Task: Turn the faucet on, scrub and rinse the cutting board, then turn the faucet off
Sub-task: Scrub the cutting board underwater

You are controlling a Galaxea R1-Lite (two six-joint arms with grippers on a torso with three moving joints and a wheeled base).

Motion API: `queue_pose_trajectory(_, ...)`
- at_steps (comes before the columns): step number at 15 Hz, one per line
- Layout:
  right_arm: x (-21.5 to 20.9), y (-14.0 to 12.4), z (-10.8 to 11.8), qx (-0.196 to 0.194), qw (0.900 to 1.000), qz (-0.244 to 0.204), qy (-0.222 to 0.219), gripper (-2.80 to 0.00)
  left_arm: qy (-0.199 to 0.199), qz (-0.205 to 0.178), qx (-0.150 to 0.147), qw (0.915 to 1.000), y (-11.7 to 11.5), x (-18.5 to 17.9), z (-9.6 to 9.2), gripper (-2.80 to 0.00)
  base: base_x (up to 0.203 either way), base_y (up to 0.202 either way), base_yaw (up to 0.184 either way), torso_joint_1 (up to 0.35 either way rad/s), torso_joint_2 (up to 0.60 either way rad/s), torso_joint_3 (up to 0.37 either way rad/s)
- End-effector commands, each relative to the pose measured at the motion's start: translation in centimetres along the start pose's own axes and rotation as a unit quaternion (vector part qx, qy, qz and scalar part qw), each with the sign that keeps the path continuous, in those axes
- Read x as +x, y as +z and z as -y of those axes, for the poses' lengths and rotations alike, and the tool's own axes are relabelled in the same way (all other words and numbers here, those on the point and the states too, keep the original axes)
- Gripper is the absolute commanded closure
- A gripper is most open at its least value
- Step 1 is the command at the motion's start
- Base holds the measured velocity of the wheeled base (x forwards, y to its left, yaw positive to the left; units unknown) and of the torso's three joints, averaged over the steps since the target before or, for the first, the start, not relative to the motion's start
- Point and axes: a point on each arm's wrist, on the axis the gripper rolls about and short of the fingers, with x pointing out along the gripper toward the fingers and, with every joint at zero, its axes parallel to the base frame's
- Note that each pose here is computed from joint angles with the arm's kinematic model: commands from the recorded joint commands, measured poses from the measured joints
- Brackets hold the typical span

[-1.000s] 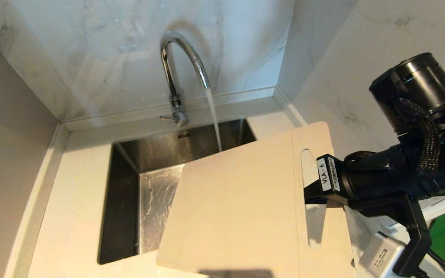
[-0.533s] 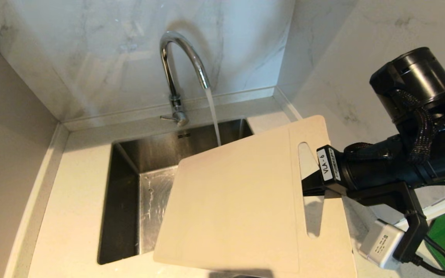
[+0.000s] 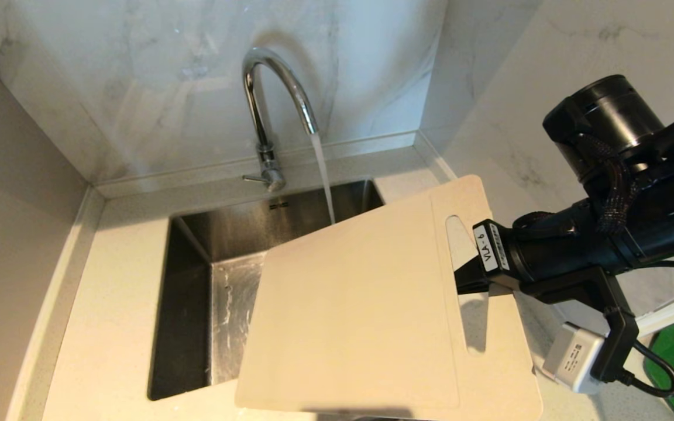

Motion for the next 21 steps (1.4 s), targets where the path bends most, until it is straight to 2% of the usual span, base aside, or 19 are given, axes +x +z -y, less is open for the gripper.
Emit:
queue_pose_trajectory(1,0.3,0.0,-0.1,-0.005,1.000,0.008,0.001,0.00,0.000,0.001,0.000,1.0000,0.0,0.0,0.0,0.00,0.000,0.000,0.000,0.000,0.00,0.000)
queue_pose_trajectory(11,-0.2,0.3,0.1,-0.009,1.000,0.003,-0.002,0.00,0.000,0.001,0.000,1.0000,0.0,0.0,0.0,0.00,0.000,0.000,0.000,0.000,0.00,0.000)
queue_pose_trajectory(17,1.6,-0.2,-0.6,0.014,0.998,0.051,0.019,0.00,0.000,0.001,0.000,1.0000,0.0,0.0,0.0,0.00,0.000,0.000,0.000,0.000,0.00,0.000)
queue_pose_trajectory(21,1.7,-1.6,0.0,0.014,0.998,0.049,0.021,0.00,0.000,0.001,0.000,1.0000,0.0,0.0,0.0,0.00,0.000,0.000,0.000,0.000,0.00,0.000)
